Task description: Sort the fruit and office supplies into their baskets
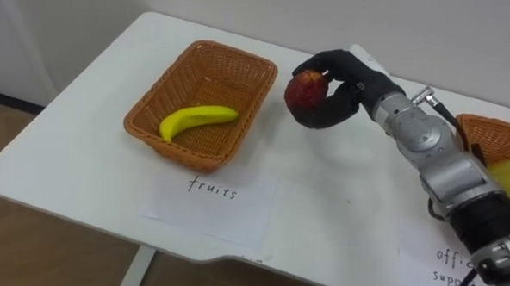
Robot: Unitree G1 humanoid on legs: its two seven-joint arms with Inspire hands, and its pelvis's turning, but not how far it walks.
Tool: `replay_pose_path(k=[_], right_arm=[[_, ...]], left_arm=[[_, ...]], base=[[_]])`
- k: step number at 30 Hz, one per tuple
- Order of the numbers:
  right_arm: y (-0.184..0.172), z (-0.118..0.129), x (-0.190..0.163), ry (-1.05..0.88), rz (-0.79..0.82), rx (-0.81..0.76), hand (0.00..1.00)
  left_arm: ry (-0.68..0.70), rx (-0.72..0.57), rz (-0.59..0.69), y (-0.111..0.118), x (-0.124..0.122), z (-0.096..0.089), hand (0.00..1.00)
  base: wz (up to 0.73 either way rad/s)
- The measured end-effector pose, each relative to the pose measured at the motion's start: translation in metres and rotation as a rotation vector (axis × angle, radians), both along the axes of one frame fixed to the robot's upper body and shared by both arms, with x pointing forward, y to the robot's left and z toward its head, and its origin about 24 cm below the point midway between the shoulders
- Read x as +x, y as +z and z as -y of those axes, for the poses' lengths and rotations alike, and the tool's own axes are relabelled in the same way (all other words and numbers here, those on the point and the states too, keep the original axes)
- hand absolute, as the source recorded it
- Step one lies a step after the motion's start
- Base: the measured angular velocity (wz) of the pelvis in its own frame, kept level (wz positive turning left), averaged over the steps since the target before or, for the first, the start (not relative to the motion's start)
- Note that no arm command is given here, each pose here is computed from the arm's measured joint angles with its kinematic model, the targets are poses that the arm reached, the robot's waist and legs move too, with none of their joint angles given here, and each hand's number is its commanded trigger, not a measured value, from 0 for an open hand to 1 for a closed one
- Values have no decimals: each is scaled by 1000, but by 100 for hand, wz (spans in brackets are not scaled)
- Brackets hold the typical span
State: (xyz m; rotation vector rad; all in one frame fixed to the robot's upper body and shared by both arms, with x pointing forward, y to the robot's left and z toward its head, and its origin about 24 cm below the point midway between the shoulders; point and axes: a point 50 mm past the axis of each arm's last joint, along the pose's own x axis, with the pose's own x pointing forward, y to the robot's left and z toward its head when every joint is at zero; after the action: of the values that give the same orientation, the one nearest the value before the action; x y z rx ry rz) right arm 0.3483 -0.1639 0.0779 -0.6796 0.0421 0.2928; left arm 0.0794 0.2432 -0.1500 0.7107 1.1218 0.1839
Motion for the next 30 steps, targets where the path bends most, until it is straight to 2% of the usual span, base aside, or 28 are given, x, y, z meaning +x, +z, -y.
replay_pose_path(k=[13, 30], right_arm=[[5, -4, 0, -1, 18, -13, 100], [11, -14, -1, 26, 47, -24, 100]], left_arm=[[25, 0, 9, 1, 0, -1, 0], [39, 11, -48, -1, -9, -6, 0]], base=[[0], [5]])
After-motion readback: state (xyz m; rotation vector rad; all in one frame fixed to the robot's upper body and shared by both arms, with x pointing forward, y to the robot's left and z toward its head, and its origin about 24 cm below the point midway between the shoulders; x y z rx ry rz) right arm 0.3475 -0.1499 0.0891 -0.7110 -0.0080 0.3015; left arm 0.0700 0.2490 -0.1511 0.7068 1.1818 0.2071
